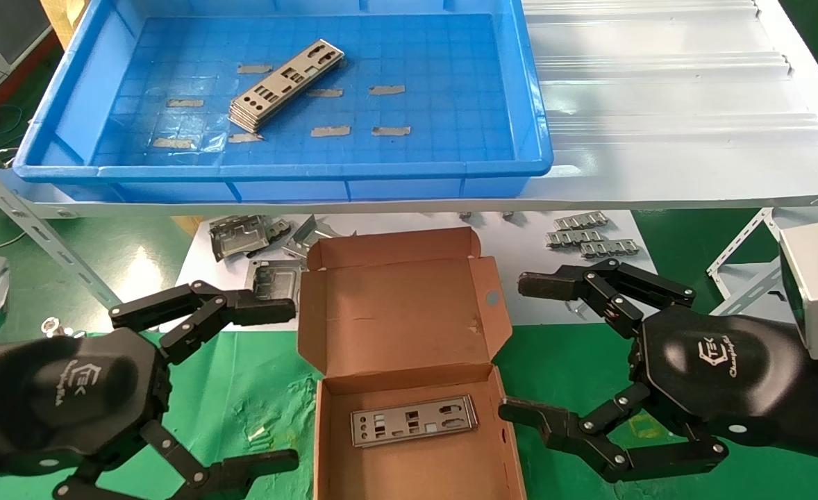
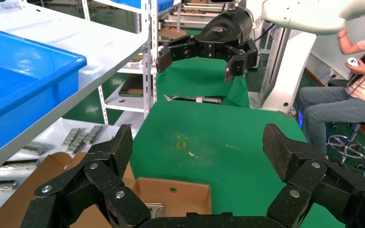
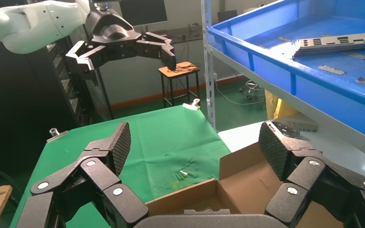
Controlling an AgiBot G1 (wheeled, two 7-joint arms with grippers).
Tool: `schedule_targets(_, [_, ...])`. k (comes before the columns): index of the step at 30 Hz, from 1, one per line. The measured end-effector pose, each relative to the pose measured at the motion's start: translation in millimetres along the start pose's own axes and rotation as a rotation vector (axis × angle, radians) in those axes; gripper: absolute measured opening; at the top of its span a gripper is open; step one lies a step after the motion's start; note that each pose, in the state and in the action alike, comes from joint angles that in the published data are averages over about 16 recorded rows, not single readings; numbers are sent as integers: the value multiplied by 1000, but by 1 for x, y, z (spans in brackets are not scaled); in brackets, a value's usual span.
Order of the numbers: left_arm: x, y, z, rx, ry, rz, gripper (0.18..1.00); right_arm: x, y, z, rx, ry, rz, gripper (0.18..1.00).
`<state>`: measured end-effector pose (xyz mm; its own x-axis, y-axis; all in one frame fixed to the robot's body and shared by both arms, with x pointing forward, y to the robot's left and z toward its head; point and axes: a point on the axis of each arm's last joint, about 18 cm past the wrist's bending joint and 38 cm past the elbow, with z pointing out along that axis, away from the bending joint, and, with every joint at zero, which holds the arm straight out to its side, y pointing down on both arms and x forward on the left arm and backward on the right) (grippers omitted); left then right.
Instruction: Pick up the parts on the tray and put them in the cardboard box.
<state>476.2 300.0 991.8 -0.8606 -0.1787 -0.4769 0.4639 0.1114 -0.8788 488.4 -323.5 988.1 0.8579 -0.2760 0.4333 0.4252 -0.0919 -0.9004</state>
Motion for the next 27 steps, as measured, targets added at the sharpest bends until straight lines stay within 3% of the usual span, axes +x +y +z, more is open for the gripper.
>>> schedule_targets(27, [0,0,0,0,0,0,1001,0,0,0,0,0,0,1000])
